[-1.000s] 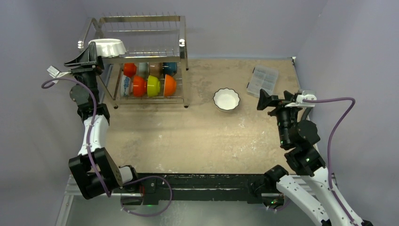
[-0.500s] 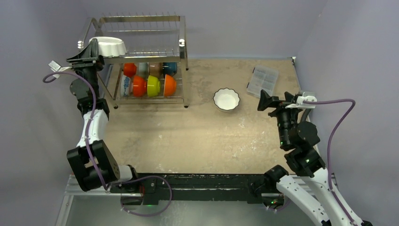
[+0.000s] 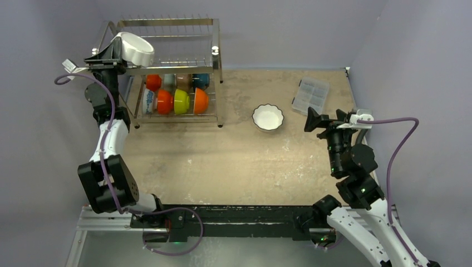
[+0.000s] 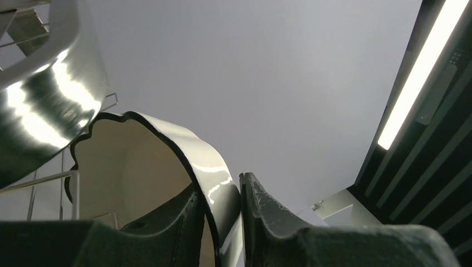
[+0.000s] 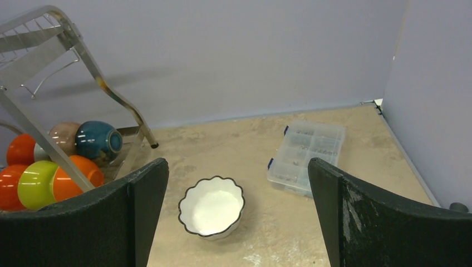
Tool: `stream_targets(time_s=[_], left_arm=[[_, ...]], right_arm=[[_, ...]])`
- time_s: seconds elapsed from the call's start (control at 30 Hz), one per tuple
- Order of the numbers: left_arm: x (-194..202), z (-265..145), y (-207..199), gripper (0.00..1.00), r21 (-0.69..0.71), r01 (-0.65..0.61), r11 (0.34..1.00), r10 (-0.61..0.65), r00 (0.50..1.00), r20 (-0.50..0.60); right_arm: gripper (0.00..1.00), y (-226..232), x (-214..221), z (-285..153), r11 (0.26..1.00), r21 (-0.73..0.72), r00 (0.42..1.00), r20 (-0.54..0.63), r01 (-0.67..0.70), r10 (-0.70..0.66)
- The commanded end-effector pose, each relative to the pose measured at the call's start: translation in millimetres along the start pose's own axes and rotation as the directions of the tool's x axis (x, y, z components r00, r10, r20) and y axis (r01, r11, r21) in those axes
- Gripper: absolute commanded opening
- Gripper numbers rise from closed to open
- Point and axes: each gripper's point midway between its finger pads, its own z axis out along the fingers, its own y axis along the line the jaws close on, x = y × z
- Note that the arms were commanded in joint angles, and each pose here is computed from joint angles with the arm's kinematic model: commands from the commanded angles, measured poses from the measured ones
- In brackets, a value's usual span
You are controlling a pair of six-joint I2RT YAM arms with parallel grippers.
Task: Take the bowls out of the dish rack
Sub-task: Pick up the bowl from the dish rack.
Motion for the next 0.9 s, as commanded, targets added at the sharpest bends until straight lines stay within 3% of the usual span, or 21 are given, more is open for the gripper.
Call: stream_targets(time_s=[0.0,0.5,0.87], left_arm=[[-2,9,-63,0.00,0.193,-0.007,0.981,0.006,1.000,0.008],[9,25,-102,0.00,0.309,-0.017,0.951,0.036,0.998,-0.055],[35,34,-132,0.00,0.454,0.024,0.891,0.051,0.987,-0.152]], right_arm=[[0.99,-3,-13,-2,1.000,0.015,0.999,0.053,-0.012,0.011],[0.99,-4,-12,-3,1.000,0.016,0.998,0.056,-0.014,0.013],[0.99,-3,-10,-3,1.000,0.012,0.999,0.053,-0.013,0.012]])
